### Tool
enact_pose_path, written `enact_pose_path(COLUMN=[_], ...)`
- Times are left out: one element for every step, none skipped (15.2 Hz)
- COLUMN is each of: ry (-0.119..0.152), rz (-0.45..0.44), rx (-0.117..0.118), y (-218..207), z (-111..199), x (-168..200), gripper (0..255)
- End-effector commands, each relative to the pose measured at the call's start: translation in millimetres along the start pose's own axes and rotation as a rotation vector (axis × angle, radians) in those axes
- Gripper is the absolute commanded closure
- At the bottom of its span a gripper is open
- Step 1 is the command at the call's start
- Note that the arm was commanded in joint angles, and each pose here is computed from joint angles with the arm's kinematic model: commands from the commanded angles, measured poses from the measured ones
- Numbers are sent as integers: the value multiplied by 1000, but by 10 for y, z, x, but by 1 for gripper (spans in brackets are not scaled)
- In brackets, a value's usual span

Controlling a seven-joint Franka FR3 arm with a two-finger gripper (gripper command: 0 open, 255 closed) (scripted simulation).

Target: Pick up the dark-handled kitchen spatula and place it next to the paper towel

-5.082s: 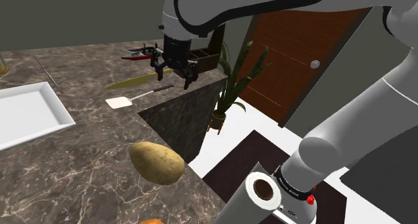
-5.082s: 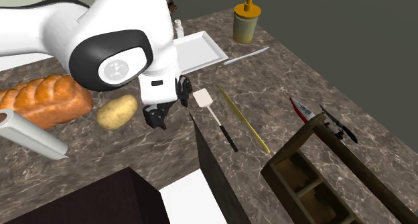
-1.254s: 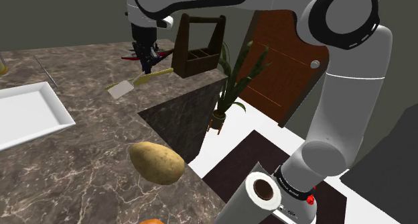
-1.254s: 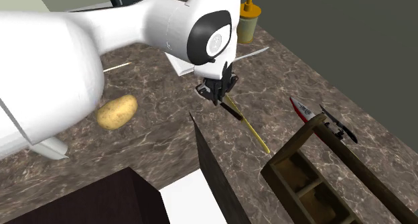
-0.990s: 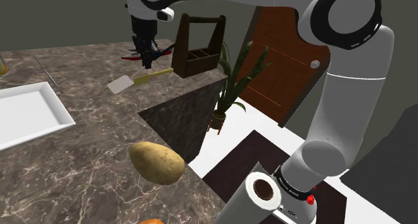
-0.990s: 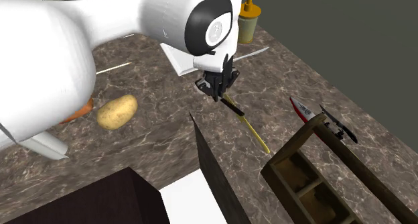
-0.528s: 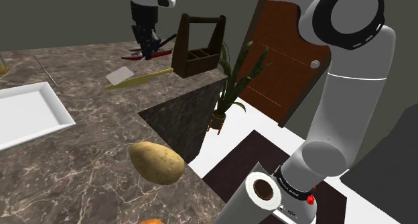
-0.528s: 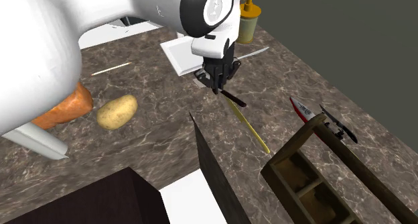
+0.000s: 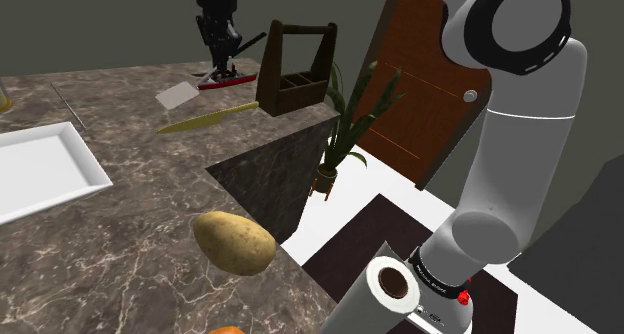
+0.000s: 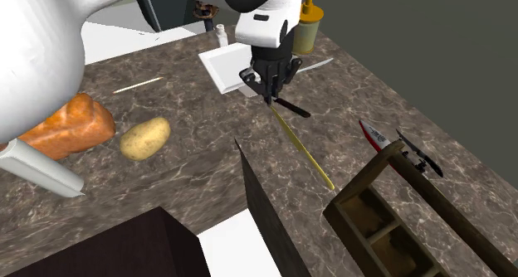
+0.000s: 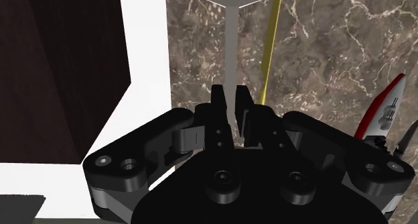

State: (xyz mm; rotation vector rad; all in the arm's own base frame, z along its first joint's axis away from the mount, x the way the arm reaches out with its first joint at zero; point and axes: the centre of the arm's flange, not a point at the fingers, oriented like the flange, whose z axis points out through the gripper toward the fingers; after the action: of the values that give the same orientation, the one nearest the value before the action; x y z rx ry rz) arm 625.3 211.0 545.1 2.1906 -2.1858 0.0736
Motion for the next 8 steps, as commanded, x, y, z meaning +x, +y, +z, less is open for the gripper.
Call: enact_pose_path(ry=[0, 0, 0, 0, 0, 0, 0, 0], rz=[0, 0, 0, 0, 0, 0, 0, 0], rx=[0, 0, 0, 0, 0, 0, 0, 0], y=[-2, -2, -2, -2, -2, -2, -2, -2], z=[-98, -151, -204, -256, -309, -362, -415, -467], x=[2, 5, 9, 12, 16, 19, 23, 26], gripper=[255, 255, 255, 255, 255, 255, 255, 255])
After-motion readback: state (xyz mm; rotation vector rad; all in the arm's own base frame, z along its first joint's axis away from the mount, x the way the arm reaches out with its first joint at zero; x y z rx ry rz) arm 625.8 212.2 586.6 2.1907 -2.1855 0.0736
